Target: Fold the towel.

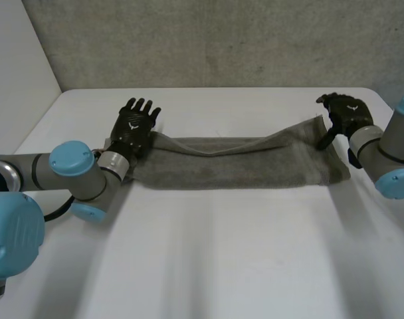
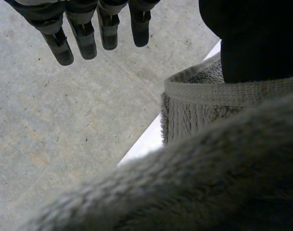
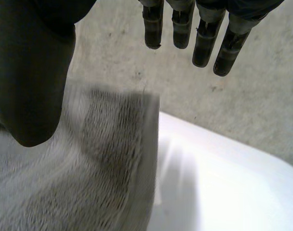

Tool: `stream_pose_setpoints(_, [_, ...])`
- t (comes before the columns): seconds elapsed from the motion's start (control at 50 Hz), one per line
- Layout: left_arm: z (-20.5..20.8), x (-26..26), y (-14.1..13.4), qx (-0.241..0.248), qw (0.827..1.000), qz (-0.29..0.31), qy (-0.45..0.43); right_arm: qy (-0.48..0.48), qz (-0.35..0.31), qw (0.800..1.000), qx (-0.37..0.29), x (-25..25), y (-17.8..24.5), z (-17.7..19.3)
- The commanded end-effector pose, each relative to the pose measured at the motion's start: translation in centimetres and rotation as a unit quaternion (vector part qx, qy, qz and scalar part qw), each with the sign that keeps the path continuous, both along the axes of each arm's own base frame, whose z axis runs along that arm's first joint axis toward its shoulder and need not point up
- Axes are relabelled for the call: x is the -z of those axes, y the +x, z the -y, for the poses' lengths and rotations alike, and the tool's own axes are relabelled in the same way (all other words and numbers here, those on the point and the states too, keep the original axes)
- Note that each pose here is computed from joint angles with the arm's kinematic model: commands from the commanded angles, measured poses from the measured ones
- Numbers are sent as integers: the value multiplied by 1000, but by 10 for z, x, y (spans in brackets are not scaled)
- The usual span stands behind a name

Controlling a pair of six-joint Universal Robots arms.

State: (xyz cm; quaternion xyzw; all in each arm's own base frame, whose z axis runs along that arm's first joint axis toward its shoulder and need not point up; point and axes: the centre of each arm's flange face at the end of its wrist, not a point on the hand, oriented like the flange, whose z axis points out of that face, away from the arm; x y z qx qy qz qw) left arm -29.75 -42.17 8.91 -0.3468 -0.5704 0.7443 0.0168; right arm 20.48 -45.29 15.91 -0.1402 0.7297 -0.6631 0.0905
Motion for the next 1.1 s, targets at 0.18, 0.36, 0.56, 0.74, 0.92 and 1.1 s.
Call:
stream_pose_setpoints(0.18, [-28,-75,16,-5,1000,-31,0,-71,-57,995,-36,-87,-1,-46])
stream_pose_setpoints(0.36, [-50,-96,55,-42,992,-43,110,22,-124,989,-75,-67,-1,-81])
stream_pose_setpoints(0.56, [-64,-78,77,-69,978,-22,193,66,-161,980,-101,-42,-2,-98])
stream_pose_setpoints(0.74, [-60,-73,80,-77,978,-22,192,82,-157,980,-95,-30,-18,-87])
stream_pose_setpoints(0.92, [-70,-56,89,-87,971,-16,223,96,-157,980,-80,-9,-30,-77])
stream_pose_setpoints(1.1, [-70,-47,100,-103,966,-15,237,99,-157,978,-91,22,-32,-70])
